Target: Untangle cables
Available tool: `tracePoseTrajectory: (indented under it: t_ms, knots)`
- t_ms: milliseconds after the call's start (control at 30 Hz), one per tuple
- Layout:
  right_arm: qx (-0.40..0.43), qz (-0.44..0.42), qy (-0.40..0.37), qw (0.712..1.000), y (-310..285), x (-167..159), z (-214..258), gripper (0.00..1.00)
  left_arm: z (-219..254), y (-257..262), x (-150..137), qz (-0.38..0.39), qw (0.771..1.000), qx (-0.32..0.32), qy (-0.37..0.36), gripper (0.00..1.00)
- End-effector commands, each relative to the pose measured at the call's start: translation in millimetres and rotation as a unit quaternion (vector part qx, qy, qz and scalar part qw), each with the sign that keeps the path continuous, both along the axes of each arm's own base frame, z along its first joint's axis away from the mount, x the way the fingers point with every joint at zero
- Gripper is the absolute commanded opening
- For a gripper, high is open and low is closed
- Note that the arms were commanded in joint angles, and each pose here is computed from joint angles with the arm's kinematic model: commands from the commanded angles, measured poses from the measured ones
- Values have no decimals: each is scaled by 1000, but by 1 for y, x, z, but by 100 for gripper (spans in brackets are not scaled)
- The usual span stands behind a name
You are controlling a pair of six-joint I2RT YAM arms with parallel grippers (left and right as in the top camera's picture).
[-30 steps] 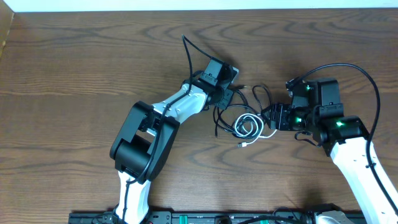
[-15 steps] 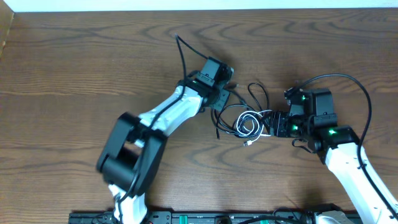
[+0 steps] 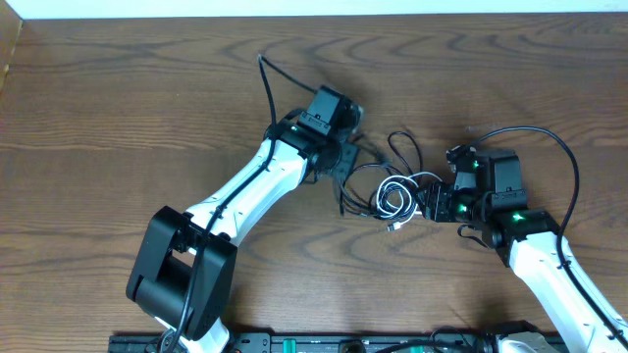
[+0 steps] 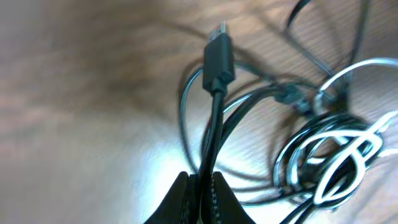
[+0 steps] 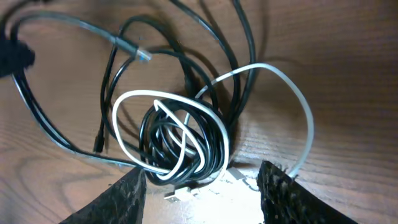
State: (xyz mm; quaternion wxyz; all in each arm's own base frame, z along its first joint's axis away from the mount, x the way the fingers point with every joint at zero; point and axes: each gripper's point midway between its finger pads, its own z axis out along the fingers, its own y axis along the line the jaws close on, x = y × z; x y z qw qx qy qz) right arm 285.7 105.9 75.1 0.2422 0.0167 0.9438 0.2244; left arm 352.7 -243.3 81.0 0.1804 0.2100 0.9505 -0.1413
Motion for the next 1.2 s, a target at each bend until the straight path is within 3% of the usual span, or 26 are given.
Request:
tracePoseTrajectory:
  t_ms: [0, 433, 667, 1167]
  knots:
    - [-2, 4, -8, 1000, 1, 1, -1, 56, -6, 21, -5, 54, 998, 37, 23, 7]
    - [-9, 55, -70, 996, 25, 13, 7, 55, -27, 37, -33, 53, 993, 74, 78, 8]
    - [-72, 69, -46, 994, 35, 11, -28, 53, -32, 44, -31, 71, 990, 91, 78, 8]
    - [-91, 71, -9, 993, 39, 21, -82, 48, -65, 61, -35, 80, 980, 151, 104, 8]
